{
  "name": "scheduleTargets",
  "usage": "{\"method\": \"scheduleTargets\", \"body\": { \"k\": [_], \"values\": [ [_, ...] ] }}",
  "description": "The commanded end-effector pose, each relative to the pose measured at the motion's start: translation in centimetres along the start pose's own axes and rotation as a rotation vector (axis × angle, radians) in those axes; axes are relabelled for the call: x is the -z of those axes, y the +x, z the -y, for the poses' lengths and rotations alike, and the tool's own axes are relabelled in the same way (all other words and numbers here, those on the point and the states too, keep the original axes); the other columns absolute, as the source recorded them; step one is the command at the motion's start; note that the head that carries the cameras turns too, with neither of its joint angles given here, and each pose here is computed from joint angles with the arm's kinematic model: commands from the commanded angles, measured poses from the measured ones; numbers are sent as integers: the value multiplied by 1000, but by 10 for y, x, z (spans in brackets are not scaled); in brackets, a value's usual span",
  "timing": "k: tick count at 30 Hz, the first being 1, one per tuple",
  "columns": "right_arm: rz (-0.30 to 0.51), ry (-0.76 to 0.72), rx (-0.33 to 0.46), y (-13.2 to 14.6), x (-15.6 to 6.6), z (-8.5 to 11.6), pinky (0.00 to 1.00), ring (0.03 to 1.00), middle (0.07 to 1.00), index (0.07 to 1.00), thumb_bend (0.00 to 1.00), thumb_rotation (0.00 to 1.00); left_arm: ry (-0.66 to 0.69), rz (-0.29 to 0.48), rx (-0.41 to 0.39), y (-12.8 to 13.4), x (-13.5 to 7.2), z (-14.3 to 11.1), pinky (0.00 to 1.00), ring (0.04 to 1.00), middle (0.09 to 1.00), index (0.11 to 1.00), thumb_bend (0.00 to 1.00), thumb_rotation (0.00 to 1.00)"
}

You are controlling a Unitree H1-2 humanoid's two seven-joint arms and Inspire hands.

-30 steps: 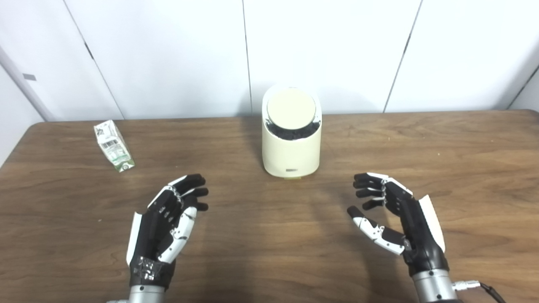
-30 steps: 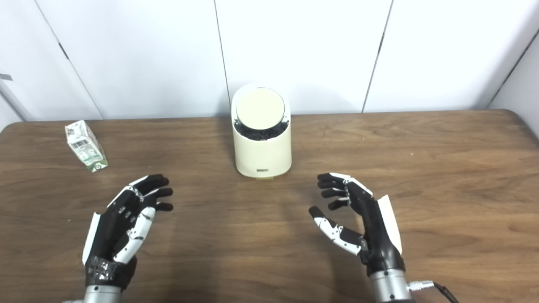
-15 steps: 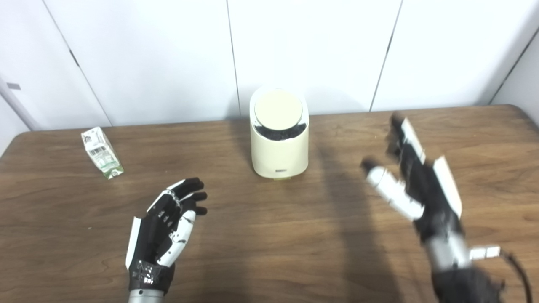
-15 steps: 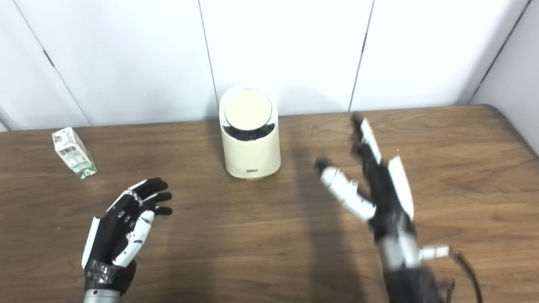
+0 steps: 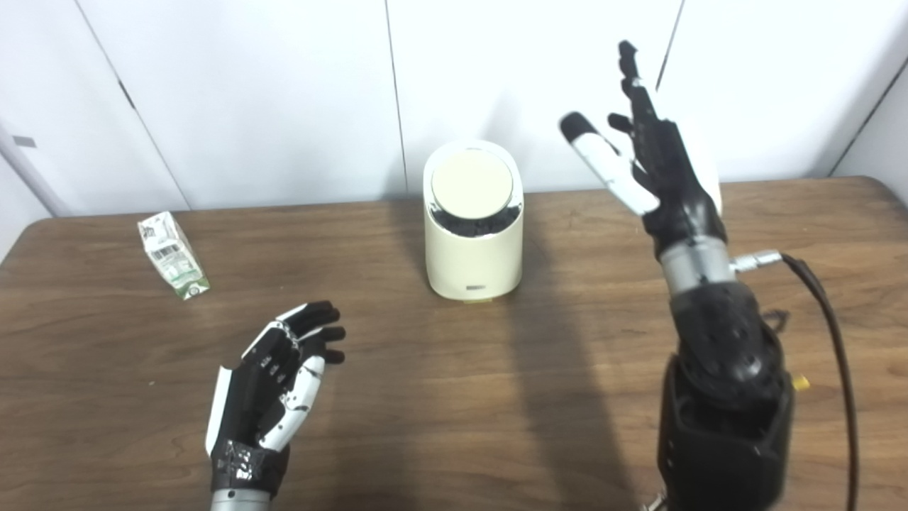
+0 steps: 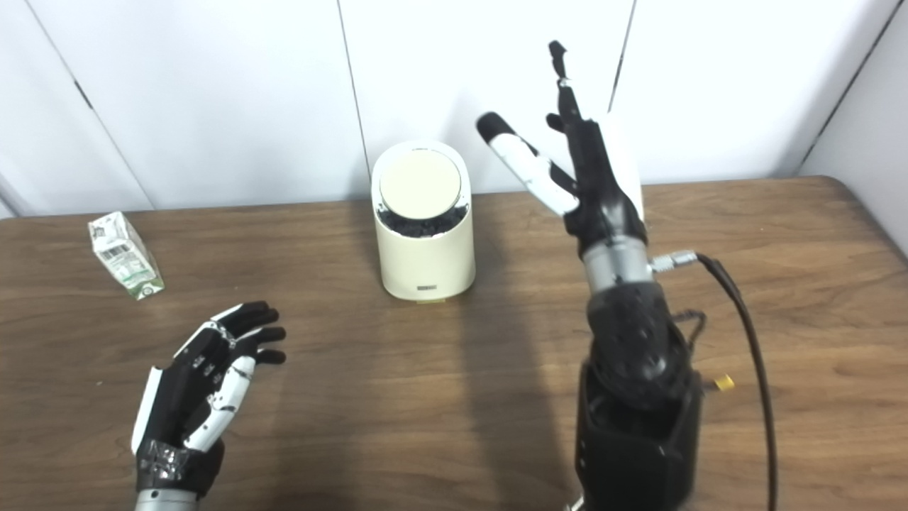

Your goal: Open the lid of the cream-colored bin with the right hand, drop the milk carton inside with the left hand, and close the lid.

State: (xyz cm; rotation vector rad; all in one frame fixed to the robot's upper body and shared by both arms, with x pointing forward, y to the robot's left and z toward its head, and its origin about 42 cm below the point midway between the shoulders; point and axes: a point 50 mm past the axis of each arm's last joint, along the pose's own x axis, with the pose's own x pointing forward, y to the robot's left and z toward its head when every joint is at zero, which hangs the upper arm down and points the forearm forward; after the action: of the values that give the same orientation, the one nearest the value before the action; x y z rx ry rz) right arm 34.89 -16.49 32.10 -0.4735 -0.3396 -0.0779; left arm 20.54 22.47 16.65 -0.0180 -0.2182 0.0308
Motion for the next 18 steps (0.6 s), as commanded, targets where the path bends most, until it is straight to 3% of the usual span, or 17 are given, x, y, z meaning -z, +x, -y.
{"method": "scheduleTargets", "body": {
  "k": [1,7,18],
  "values": [
    [64,-49,33,15,-15,-4,928,1000,1000,1000,632,669,11,-1,-7,-13,-2,-1,613,717,759,753,208,315],
    [48,-130,45,37,-7,-27,946,1000,1000,1000,761,597,21,-1,-15,-13,-4,2,604,704,751,744,215,333],
    [-44,-219,35,64,24,-54,1000,1000,1000,1000,723,474,26,-2,-16,-13,-2,5,603,703,752,745,213,340]
  ]
}}
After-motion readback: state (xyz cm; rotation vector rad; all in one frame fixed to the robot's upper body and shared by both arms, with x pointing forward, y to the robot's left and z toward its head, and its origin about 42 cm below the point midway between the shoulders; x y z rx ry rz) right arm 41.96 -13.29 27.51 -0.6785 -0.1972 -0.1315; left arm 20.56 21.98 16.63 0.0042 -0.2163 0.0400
